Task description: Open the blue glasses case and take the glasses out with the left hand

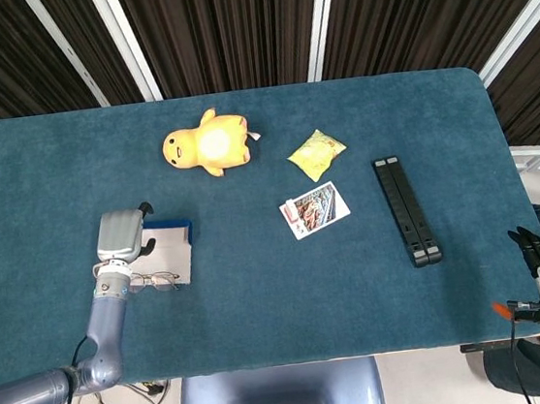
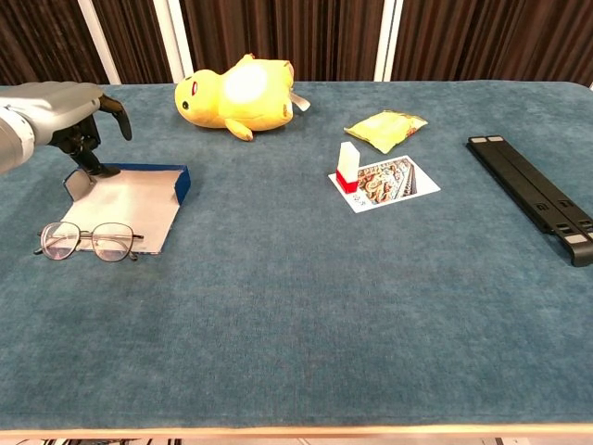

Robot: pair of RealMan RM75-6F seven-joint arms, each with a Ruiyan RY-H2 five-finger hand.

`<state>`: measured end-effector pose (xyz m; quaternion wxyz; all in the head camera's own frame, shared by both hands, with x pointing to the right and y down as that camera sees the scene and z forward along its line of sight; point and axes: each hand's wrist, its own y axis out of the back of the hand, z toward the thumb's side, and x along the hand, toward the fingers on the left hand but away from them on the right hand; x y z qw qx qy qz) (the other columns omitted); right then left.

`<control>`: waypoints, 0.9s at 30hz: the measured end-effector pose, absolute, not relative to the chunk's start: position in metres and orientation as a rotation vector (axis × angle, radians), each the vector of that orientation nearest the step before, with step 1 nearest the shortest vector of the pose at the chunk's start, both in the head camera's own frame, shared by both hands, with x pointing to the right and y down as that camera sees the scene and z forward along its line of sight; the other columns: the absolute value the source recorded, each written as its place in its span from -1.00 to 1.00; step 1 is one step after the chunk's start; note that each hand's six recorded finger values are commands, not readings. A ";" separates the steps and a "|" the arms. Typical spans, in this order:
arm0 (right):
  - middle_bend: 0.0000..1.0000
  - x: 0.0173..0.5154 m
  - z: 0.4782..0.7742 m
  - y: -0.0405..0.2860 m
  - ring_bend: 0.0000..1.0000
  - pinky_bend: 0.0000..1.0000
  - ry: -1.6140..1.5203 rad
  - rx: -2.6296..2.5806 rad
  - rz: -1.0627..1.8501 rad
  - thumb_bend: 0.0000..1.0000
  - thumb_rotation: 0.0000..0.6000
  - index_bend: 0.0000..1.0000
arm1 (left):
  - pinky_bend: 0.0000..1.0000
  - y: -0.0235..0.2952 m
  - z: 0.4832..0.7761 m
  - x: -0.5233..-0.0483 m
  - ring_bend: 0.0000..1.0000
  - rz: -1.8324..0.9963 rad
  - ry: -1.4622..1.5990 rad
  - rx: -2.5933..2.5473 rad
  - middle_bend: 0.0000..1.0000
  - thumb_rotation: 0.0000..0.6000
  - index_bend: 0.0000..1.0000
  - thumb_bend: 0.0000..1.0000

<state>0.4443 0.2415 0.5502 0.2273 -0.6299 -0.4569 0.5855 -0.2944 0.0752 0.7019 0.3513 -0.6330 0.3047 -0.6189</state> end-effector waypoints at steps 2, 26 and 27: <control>-1.00 0.444 0.550 0.242 -1.00 -0.60 -1.258 -1.734 1.613 -0.69 1.00 -1.00 | 0.89 0.075 0.700 -0.294 0.74 -1.598 0.798 -1.644 0.91 1.00 -0.29 -0.50; -1.00 0.444 0.550 0.242 -1.00 -0.60 -1.259 -1.736 1.609 -0.69 1.00 -1.00 | 0.94 0.139 0.703 -0.317 0.82 -1.715 0.720 -1.776 0.99 1.00 0.05 -0.30; -1.00 0.444 0.550 0.242 -1.00 -0.60 -1.259 -1.736 1.609 -0.69 1.00 -1.00 | 0.94 0.139 0.703 -0.316 0.82 -1.713 0.720 -1.779 0.99 1.00 0.06 -0.30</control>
